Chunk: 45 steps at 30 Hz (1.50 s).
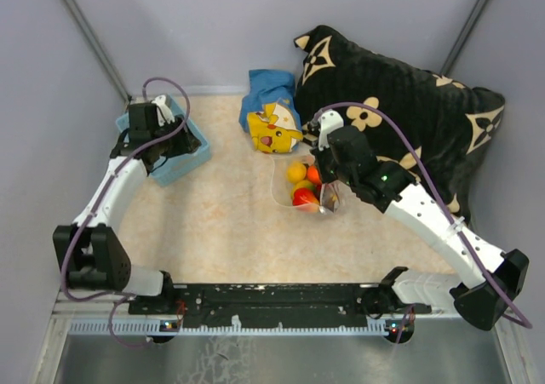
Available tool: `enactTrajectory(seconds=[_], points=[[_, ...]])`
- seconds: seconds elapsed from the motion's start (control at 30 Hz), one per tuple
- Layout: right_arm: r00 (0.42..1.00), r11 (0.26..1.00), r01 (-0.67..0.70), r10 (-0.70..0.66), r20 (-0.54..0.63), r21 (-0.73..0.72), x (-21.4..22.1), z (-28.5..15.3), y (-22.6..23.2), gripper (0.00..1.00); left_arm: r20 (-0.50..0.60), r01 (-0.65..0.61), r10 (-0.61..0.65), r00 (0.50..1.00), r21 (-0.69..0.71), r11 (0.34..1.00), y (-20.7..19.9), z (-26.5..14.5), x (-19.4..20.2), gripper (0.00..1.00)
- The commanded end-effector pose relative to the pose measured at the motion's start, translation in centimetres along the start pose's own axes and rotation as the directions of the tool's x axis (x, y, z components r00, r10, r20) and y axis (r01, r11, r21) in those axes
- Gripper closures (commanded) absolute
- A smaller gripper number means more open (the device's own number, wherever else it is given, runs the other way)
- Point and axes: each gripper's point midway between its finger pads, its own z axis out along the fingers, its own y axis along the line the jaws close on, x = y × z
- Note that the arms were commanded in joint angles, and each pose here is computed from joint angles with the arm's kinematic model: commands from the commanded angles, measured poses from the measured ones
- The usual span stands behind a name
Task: Place the food in the zip-top bag and seal the zipper
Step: Pick up the fake fruit from the bin, then place the fake fruit in the zipper food storage bag.
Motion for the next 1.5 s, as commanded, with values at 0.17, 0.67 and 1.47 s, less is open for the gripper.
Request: enactTrajectory(seconds=[0.17, 0.67, 1.47], points=[[0.996, 0.999, -0.038, 0.038, 0.082, 0.001, -3.0, -1.3, -0.2, 1.00, 0.103, -0.105, 0.085, 0.991, 0.204, 0.973, -8.6, -5.6, 1.8, 0.49], [0.995, 0.998, -0.064, 0.066, 0.069, -0.028, -3.0, -0.9, 0.6, 1.00, 0.191, -0.243, 0.169, 0.967, 0.491, 0.836, -20.2, -11.1, 5.5, 0.48], [0.995, 0.995, -0.079, 0.083, 0.057, -0.062, -3.3, -1.4, 1.2, 1.00, 0.476, -0.494, 0.237, 0.847, 0.541, 0.680, -31.1, -10.1, 10.9, 0.47]])
